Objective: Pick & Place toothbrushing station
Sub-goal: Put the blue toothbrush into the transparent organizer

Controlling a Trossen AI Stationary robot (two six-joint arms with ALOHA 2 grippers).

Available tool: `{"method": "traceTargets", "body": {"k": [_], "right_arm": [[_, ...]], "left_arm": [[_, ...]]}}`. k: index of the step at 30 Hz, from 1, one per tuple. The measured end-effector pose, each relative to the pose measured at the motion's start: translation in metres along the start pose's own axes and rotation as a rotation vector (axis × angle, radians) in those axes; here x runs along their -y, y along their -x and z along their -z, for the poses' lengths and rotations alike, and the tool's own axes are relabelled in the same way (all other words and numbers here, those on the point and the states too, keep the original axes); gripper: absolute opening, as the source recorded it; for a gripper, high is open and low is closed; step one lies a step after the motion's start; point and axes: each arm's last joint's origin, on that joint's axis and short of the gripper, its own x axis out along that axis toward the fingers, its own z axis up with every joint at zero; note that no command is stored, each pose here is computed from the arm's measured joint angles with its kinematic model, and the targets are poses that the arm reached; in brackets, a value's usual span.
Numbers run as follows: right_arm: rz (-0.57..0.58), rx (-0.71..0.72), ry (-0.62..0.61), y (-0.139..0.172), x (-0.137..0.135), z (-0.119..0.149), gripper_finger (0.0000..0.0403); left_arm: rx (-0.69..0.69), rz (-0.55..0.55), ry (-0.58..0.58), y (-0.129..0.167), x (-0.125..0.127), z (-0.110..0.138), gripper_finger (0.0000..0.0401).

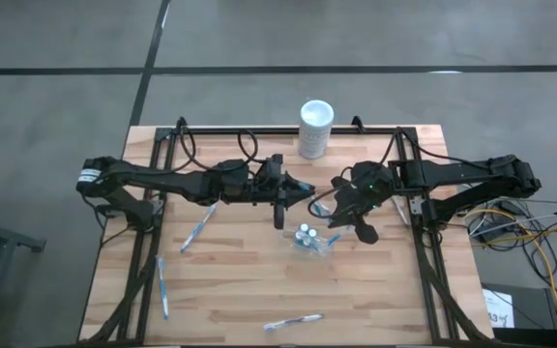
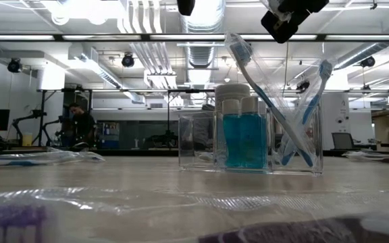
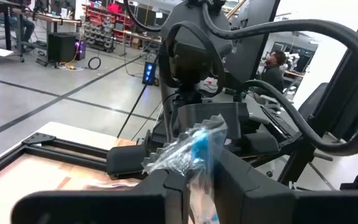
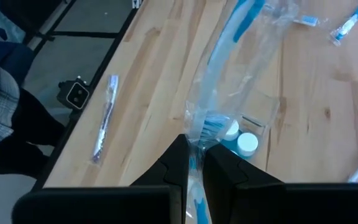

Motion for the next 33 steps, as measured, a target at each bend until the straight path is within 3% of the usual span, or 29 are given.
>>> {"method": "traceTargets", "body": {"k": [5, 16, 33], "right_arm": [[0.001, -0.001, -0.047, -0.0001, 0.0001, 0.0002, 0.0027], [0.0, 0.003, -0.114, -0.0001, 0.0001, -0.0001, 0.0027], [0.001, 0.003, -0.135, -0.0002, 0.0002, 0.0, 0.0027]], "left_arm": [[0.004, 0.01, 0.006, 0.0, 0.0006, -0.0005, 0.0025], [0.006, 0.002, 0.006, 0.0, 0.0002, -0.0006, 0.0041], [0.008, 0.006, 0.009, 0.0, 0.0003, -0.0008, 0.0029]]}}
